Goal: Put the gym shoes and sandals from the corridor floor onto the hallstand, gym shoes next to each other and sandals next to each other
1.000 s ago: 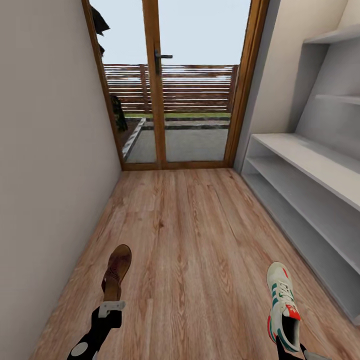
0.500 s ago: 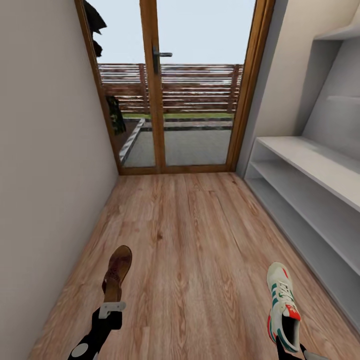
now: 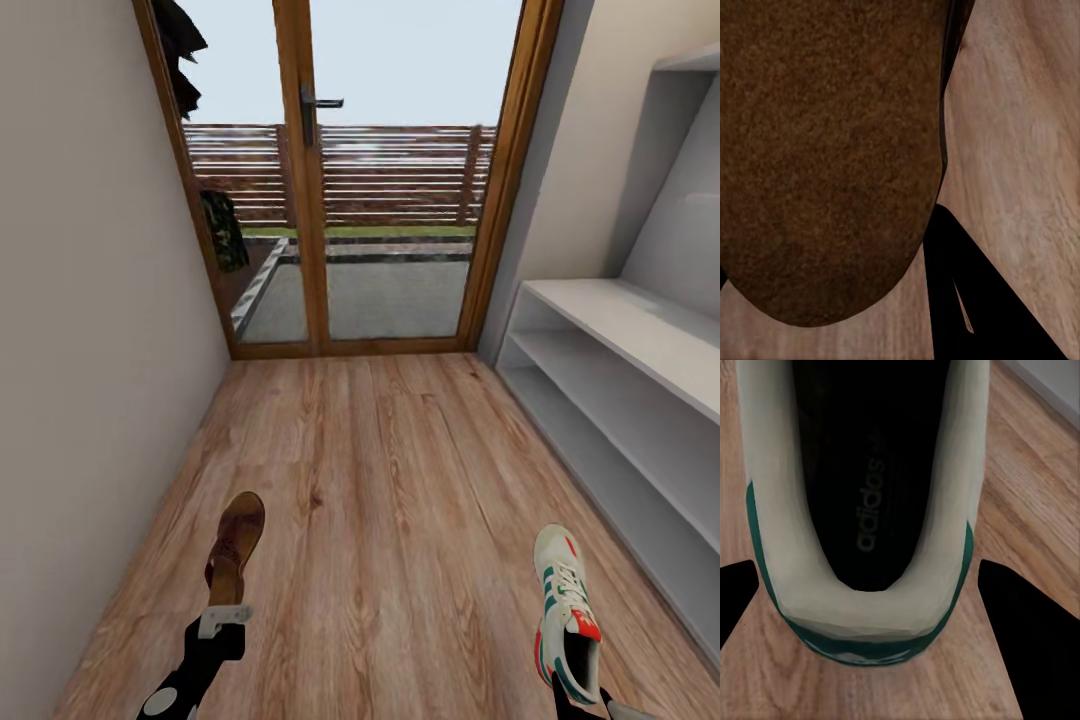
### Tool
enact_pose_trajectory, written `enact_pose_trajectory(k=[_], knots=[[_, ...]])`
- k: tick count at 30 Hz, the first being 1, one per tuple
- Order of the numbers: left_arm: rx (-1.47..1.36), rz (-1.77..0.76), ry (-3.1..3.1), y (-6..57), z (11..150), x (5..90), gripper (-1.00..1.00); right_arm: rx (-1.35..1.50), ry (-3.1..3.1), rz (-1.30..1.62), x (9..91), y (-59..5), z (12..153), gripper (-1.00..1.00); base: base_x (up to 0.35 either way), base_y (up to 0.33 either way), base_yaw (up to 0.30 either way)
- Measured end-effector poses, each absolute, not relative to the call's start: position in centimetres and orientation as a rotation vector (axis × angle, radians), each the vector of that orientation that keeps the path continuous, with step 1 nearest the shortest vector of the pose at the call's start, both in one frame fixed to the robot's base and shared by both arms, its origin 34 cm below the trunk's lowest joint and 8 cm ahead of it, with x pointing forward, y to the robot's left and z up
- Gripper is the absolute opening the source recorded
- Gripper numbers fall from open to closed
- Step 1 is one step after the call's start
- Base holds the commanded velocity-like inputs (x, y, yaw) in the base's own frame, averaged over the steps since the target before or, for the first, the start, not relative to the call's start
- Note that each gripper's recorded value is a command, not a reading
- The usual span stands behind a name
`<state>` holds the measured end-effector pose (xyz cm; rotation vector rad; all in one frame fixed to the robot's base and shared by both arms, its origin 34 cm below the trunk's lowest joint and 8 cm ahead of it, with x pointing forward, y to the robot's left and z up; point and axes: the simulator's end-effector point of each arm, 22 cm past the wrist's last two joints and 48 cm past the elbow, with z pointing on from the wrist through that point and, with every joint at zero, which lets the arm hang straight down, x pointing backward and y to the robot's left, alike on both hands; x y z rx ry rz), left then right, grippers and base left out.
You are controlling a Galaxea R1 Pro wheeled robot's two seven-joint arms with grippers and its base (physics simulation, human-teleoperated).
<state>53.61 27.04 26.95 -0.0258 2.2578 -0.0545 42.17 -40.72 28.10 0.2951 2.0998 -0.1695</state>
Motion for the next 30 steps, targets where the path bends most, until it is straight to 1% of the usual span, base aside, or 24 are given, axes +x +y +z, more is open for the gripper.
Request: enact_pose_trajectory(k=[8, 18, 21, 30], knots=[[-0.023, -0.057, 2.258, 26.89, 26.94, 53.60, -1.00, 0.295, 2.098, -0.170, 42.22, -40.74, 28.14, -1.00, 0.335, 0.009, 0.000], [-0.025, -0.056, 2.258, 26.93, 26.96, 53.62, -1.00, 0.295, 2.099, -0.170, 42.19, -40.73, 28.11, -1.00, 0.335, 0.086, -0.007], [-0.025, -0.056, 2.258, 26.92, 26.96, 53.62, -1.00, 0.295, 2.100, -0.170, 42.18, -40.73, 28.11, -1.00, 0.335, 0.102, -0.172], [-0.025, -0.056, 2.257, 26.93, 26.98, 53.65, -1.00, 0.295, 2.099, -0.170, 42.19, -40.74, 28.12, -1.00, 0.335, 0.102, -0.275]])
